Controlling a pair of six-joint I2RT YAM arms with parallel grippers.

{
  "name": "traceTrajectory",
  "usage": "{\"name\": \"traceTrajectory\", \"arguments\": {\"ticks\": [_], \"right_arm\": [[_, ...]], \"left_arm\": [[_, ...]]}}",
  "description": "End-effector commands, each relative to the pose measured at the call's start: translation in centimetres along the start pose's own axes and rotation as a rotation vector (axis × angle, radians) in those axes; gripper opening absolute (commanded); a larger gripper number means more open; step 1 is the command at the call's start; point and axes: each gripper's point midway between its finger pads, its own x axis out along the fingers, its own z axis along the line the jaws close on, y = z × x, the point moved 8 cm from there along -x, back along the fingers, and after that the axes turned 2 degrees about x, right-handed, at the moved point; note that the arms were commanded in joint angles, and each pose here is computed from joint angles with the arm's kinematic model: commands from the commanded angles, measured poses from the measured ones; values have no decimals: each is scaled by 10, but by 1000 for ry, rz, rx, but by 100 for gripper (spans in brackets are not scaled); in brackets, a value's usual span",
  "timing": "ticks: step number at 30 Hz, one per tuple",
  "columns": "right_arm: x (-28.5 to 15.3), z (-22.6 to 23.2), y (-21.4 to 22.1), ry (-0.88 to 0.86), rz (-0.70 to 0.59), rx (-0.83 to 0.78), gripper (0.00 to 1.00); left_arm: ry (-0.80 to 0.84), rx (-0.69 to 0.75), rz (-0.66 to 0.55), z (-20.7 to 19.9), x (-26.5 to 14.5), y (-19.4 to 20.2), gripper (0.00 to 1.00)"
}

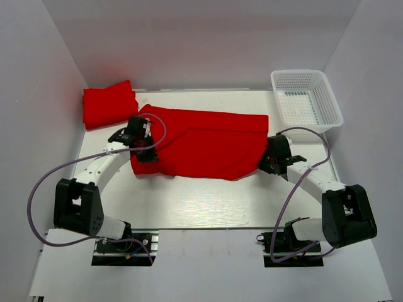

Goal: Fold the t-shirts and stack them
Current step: Fold the other side of the tshirt into a rectangle

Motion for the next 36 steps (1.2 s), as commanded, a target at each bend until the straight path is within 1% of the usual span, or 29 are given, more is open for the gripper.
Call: {"name": "traceTrajectory", "arguments": {"ticks": [1, 2, 4, 6, 7, 8, 10, 15, 21, 25, 26, 27, 28, 29, 30, 32, 35, 36], "right_arm": [[-3, 16, -24, -43, -102, -7, 0], [-3, 18, -28, -42, -111, -6, 0], [-2, 19, -32, -35, -132, -2, 0], [-3, 23, -40, -38, -159, -2, 0], [-2, 23, -42, -29, -164, -3, 0], [-2, 27, -47, -33, -175, -9, 0], [-1, 29, -53, -26, -196, -12, 0], [0, 35, -66, -12, -226, -25, 0], [7, 38, -74, 15, -239, -41, 0], [10, 48, -91, 16, -264, -68, 0], [12, 48, -91, 26, -243, -78, 0], [15, 52, -94, 22, -234, -85, 0], [18, 54, -96, 25, -228, -86, 0], [20, 54, -95, 24, -214, -89, 0], [23, 55, -97, 26, -211, -87, 0], [25, 57, -98, 27, -211, -81, 0], [24, 57, -101, 37, -224, -76, 0], [25, 56, -101, 42, -224, -76, 0]], "left_arm": [[16, 101, -148, -12, -5, -43, 0], [14, 130, -150, -13, -3, -47, 0], [4, 133, -167, -14, -2, -61, 0], [5, 162, -210, -15, -3, -69, 0], [20, 176, -259, -19, -5, -79, 0], [20, 195, -265, -19, -2, -81, 0], [44, 226, -321, -25, -8, -93, 0], [43, 302, -389, -27, -5, -117, 0], [-19, 325, -416, -29, 10, -143, 0], [-71, 339, -448, -27, 17, -156, 0], [-74, 348, -445, -26, 22, -157, 0], [-67, 348, -475, -29, 20, -162, 0], [-66, 364, -455, -28, 30, -161, 0], [-68, 377, -456, -28, 32, -164, 0], [-62, 377, -484, -31, 32, -172, 0], [-60, 404, -482, -33, 38, -178, 0], [-65, 410, -506, -33, 35, -190, 0], [-65, 410, -505, -33, 41, -190, 0]]}}
